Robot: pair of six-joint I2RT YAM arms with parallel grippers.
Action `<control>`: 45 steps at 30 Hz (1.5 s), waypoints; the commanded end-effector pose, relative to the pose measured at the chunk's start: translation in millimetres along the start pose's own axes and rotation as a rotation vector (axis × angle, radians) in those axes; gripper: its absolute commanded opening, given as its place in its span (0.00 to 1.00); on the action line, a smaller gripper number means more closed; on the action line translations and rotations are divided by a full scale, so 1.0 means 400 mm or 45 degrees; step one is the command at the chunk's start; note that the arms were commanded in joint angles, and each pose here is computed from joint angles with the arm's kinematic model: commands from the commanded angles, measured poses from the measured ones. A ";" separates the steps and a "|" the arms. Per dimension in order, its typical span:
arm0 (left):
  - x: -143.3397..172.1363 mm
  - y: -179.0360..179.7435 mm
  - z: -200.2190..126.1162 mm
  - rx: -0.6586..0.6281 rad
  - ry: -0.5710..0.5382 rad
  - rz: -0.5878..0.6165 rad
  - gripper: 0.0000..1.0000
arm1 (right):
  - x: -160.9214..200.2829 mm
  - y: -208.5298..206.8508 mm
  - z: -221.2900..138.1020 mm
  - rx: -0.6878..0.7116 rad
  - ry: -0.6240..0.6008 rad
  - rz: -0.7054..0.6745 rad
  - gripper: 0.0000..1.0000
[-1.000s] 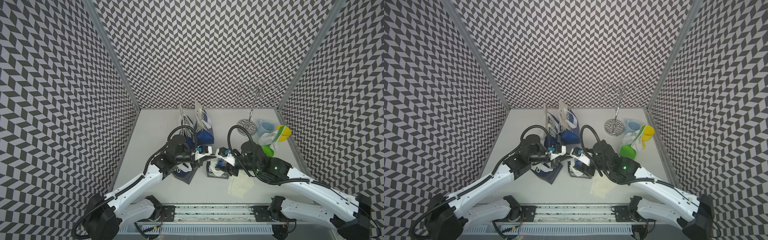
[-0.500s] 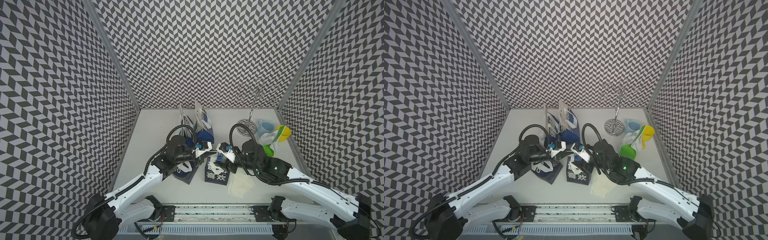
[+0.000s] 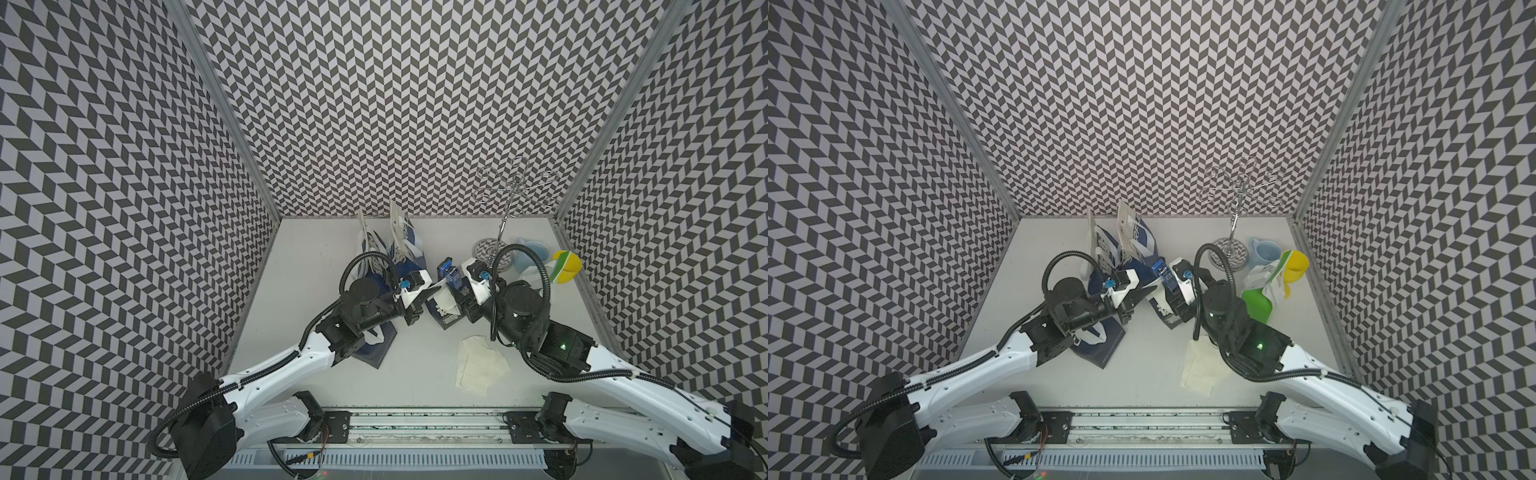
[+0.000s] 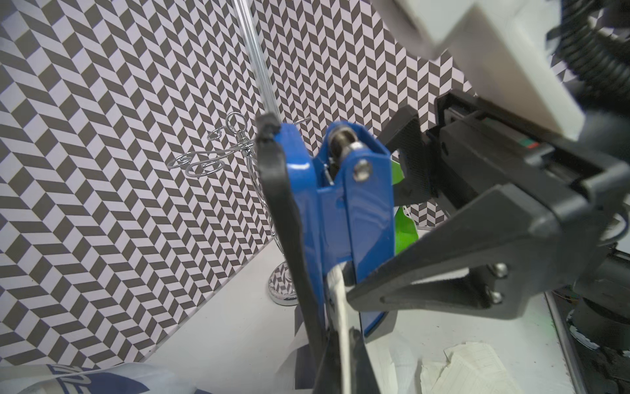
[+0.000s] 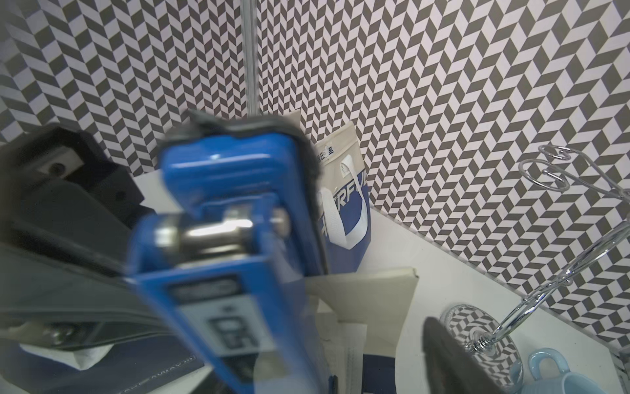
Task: Staple the receipts to the bags
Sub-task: Pick up the stapler from the takeout bag, then place the takeout bag at the center of the board.
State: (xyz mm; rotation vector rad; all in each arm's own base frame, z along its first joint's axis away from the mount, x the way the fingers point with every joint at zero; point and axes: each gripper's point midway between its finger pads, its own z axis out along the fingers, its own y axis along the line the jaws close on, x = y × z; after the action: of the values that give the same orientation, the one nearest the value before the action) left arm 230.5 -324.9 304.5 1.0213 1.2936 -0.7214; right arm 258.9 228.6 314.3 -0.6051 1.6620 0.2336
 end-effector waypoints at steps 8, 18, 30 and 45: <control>-0.086 -0.010 0.020 -0.008 -0.146 0.022 0.00 | -0.085 -0.001 -0.001 -0.036 -0.153 0.246 0.12; -0.098 -0.013 -0.009 -0.032 -0.178 0.013 0.00 | -0.144 -0.334 -0.163 0.869 -0.374 0.582 0.04; -0.447 0.211 -0.392 -0.798 -0.827 -0.103 0.00 | -0.079 -0.259 -0.083 0.640 -0.282 0.558 0.04; -0.163 0.642 -0.639 -1.610 -0.397 -0.484 0.00 | -0.063 -0.076 0.031 0.158 -0.138 0.356 0.03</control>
State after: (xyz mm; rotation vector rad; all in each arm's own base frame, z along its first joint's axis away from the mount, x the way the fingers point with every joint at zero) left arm 316.5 15.1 474.6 -0.3527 1.1328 -0.0657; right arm 289.4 208.9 299.9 -0.2894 1.7534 0.2604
